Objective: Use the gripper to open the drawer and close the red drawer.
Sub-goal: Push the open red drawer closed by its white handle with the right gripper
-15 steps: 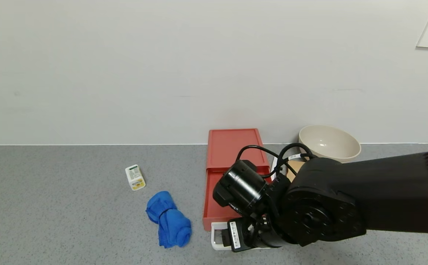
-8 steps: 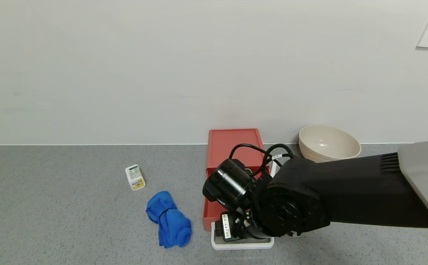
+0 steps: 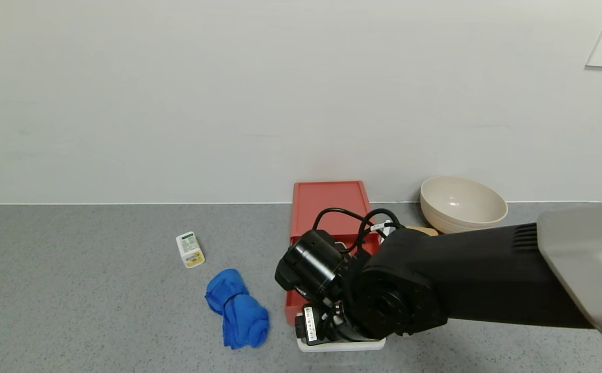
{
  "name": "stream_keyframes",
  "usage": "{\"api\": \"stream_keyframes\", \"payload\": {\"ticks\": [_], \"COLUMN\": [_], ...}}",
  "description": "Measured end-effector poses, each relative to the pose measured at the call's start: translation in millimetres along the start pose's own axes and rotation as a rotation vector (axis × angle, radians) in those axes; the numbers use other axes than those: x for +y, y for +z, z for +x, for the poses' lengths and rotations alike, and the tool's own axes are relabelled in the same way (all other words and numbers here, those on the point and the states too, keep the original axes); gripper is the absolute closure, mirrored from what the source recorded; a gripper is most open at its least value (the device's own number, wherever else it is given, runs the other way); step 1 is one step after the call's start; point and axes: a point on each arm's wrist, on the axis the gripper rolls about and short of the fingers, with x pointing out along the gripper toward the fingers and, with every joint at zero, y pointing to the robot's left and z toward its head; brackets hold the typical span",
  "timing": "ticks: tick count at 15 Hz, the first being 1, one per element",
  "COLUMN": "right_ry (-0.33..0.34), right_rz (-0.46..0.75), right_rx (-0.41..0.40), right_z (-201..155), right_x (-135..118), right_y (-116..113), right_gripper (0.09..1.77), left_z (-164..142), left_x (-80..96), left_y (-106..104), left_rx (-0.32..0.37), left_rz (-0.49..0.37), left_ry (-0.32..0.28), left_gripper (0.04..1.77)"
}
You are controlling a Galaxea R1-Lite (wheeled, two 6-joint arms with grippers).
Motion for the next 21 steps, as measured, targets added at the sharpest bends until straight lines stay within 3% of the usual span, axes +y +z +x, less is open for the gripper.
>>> {"api": "stream_keyframes", "payload": {"ticks": [9,21], "right_ry": [-0.031,-0.061], "right_rz": [0.02,0.005], "right_rx": [0.075,0.063], "right_z": [-3.7,0.3], "right_x": [8.6,16.6], "right_y": [-17.1,-28.2], "right_gripper": [0.15,0.15], "left_z": [0.0,0.0], "left_x": [0.0,0.0], "left_y": [-0.2,-0.2], "left_rx": [0.001,0.001], "left_rz": [-0.003,-0.003], "left_ry": [0.001,0.001], "left_gripper": [0.09,0.09]}}
